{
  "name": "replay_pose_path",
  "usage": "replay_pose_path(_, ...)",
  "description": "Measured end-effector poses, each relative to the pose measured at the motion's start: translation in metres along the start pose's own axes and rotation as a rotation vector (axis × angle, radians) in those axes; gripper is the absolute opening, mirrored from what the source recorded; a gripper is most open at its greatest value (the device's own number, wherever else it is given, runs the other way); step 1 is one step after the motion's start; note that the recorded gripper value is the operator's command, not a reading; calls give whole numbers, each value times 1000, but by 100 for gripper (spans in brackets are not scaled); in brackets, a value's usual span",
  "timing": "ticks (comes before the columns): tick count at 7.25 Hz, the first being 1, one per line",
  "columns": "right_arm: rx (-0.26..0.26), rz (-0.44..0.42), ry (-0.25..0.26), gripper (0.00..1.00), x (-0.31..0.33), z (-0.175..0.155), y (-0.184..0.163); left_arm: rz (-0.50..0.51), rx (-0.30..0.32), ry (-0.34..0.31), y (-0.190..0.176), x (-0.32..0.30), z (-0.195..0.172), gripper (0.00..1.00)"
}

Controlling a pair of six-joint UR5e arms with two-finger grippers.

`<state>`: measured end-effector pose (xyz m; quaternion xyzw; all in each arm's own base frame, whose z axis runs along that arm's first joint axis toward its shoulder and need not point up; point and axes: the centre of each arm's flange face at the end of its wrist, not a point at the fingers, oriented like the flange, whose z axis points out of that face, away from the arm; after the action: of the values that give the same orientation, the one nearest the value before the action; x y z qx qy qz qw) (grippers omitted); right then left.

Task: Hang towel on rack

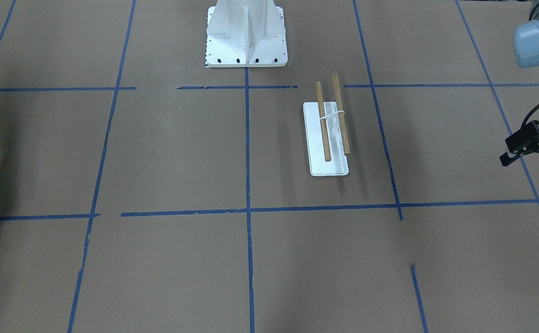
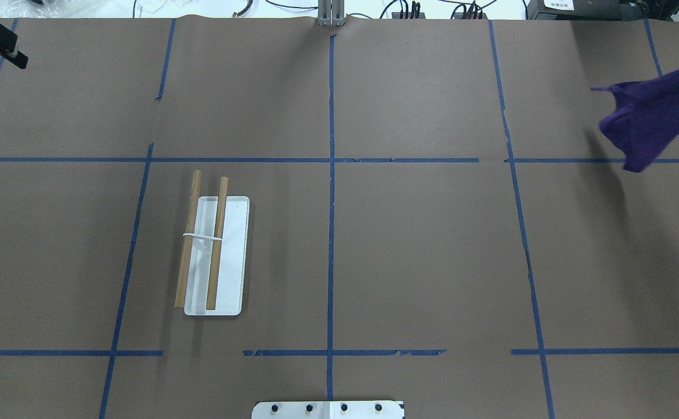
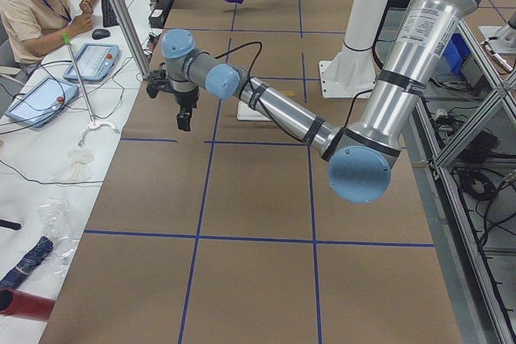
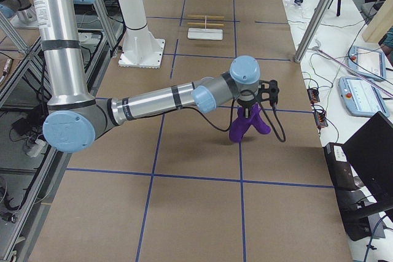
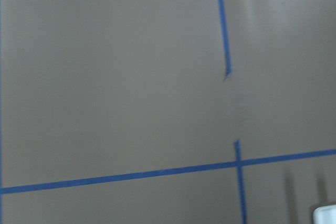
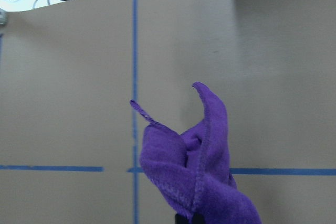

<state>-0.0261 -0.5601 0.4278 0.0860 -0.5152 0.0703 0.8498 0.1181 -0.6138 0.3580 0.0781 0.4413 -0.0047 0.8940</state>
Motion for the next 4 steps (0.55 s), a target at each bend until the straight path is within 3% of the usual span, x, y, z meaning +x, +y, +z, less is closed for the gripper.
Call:
replay_pose_path(2,-55,54,-95,0,-151,30,-13,22,42,84,-1,47,26,100)
replay_pose_path(4,-115,62,-151,0,-257,59,0,9,24,168,15,95,68,100)
